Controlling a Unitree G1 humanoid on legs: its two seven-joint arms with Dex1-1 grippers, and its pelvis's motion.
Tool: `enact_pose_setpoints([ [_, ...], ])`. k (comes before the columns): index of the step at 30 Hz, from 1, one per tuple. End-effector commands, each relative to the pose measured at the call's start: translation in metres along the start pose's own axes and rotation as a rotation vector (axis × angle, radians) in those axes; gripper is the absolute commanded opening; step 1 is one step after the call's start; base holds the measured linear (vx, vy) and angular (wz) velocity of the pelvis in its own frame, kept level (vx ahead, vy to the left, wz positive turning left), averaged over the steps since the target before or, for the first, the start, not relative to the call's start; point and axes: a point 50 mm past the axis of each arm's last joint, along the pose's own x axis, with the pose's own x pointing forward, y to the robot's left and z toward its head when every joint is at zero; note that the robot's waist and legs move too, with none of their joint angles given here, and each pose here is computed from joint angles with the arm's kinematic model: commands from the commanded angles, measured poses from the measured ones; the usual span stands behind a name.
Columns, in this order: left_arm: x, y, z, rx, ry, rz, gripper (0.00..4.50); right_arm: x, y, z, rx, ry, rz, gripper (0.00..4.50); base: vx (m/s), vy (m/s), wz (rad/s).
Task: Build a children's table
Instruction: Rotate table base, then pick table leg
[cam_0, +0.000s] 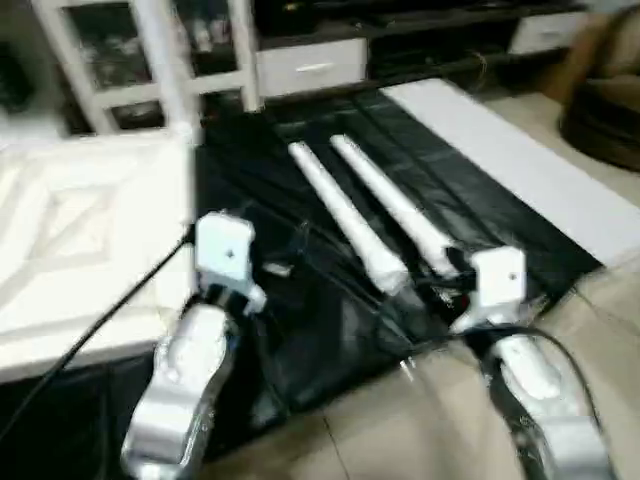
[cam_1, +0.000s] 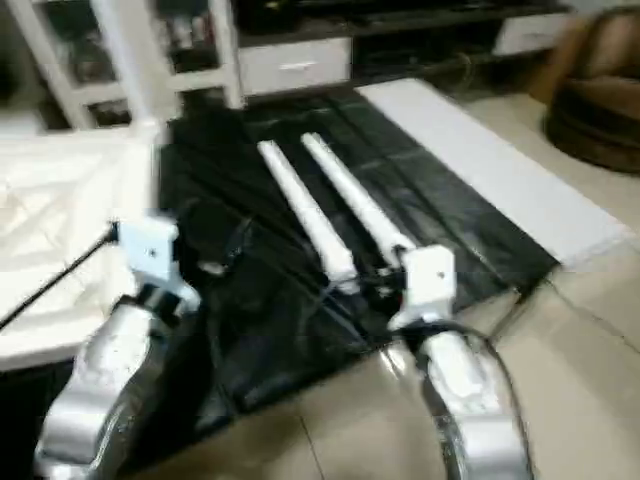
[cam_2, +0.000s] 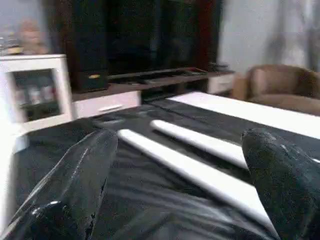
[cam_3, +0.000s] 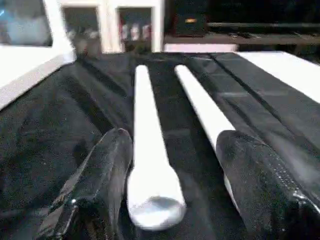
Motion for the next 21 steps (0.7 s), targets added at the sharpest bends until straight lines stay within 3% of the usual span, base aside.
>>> enact_pose_setpoints([
  [1,-0.003,0.005,0.001,0.023,0.004,0.025,4.37,0.007,0.008,0.004,-0.021,-0.003,0.057,3.02,0.191,-0.016,0.91],
  [7,-0.006,0.003,0.007,-0.045,0.008,-0.026,4.37,0.014,0.002,0.013,-0.037,0.007,0.092,3.02,0.165,-0.089,0.34],
  [9,-0.006,0.0,0.009,-0.067,0.024,-0.098,4.37,0.018,-0.003,0.025,-0.109,0.017,0.097,3.02,0.085,0.032,0.35],
  [11,-0.007,-0.002,0.013,-0.065,0.02,-0.143,4.37,0.021,-0.009,0.034,-0.134,0.016,0.072,3.02,-0.135,0.007,0.05],
  [13,-0.011,-0.003,0.009,-0.078,0.077,-0.201,4.37,0.025,-0.016,0.036,-0.07,0.087,0.078,3.02,-0.263,-0.022,-0.22],
  [14,-0.012,-0.003,0.008,-0.083,0.094,-0.214,4.4,0.026,-0.018,0.036,-0.052,0.106,0.084,3.28,-0.067,-0.041,0.08],
  [18,-0.014,-0.004,0.008,-0.082,0.137,-0.273,4.4,0.033,-0.039,0.041,-0.021,0.182,0.018,3.4,-0.053,0.002,0.22],
  [21,-0.014,-0.004,0.007,-0.067,0.159,-0.301,4.4,0.036,-0.046,0.042,-0.031,0.214,-0.001,3.76,-0.077,0.056,0.08],
])
